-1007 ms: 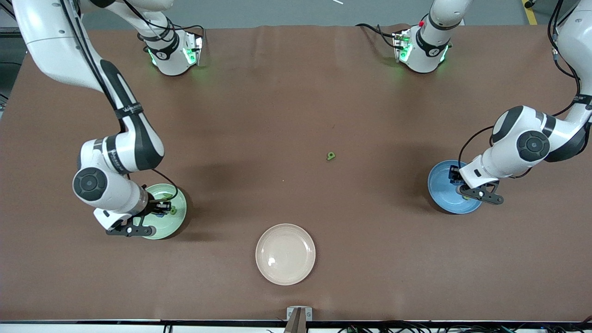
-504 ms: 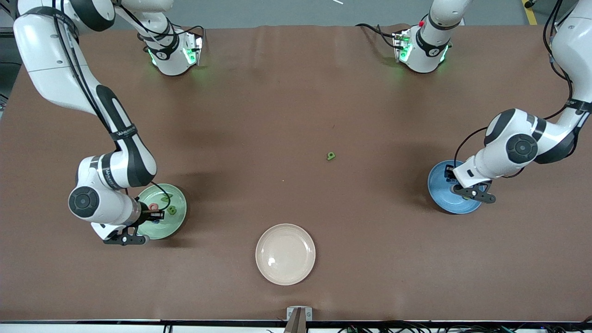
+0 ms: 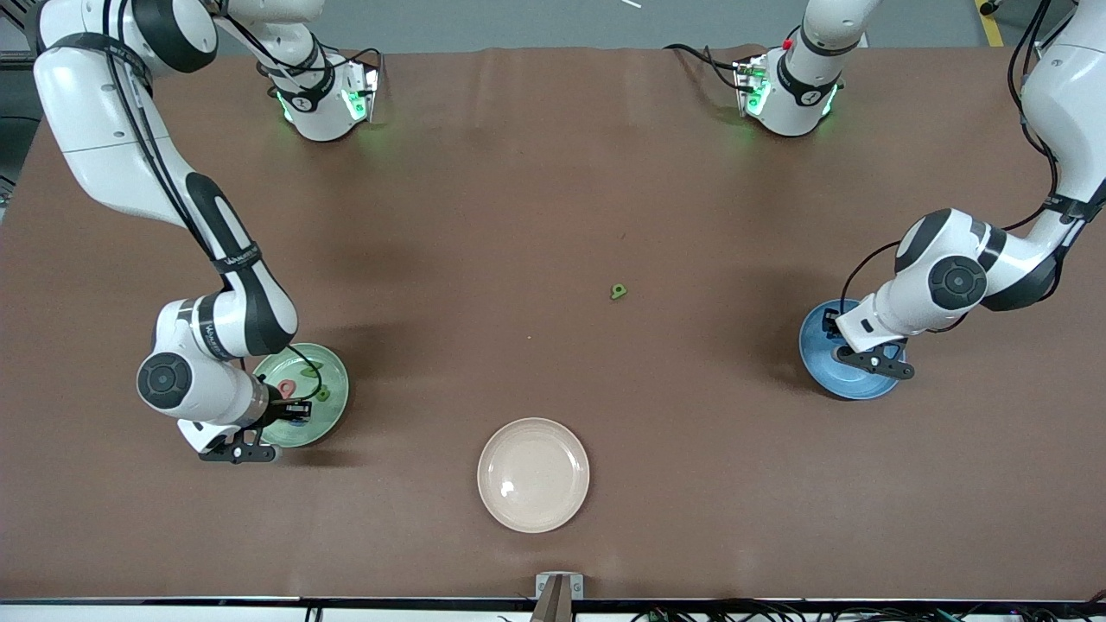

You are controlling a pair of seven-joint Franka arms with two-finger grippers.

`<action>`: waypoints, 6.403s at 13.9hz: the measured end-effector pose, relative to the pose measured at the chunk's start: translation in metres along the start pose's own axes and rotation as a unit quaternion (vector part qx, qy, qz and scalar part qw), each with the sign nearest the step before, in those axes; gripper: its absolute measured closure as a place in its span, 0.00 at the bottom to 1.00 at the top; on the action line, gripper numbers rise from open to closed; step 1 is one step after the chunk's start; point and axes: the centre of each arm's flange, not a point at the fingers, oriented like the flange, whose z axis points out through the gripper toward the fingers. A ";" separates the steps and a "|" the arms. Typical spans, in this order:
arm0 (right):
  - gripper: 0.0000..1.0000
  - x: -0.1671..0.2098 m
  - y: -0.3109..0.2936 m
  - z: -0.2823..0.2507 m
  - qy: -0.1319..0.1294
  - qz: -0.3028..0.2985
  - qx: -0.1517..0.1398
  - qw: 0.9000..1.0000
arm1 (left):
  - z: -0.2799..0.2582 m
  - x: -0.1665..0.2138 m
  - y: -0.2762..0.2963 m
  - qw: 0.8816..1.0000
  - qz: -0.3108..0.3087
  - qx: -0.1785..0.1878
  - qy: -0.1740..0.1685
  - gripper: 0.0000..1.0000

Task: Sort upper and lower case letters into plates
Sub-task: 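Release the G on the green plate while the left gripper releases the m, then grasp the last green letter with the left gripper while the right gripper withdraws, then hold the green letter in the left gripper and lift it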

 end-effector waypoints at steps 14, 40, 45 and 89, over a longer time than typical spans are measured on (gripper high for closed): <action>0.00 -0.005 -0.002 -0.116 -0.060 -0.011 -0.029 0.998 | -0.019 0.010 0.022 1.000 -0.026 0.006 0.008 0.13; 0.00 -0.076 0.019 -0.312 -0.070 0.046 -0.017 0.996 | -0.013 0.028 0.416 0.931 -0.365 -0.023 0.006 0.04; 0.00 -0.079 0.017 -0.317 -0.070 0.026 -0.018 0.997 | -0.008 0.033 0.418 0.929 -0.370 -0.021 0.008 0.07; 0.00 -0.205 0.049 -0.419 -0.019 0.006 0.002 1.000 | 0.006 0.036 0.427 0.915 -0.401 -0.033 0.006 0.64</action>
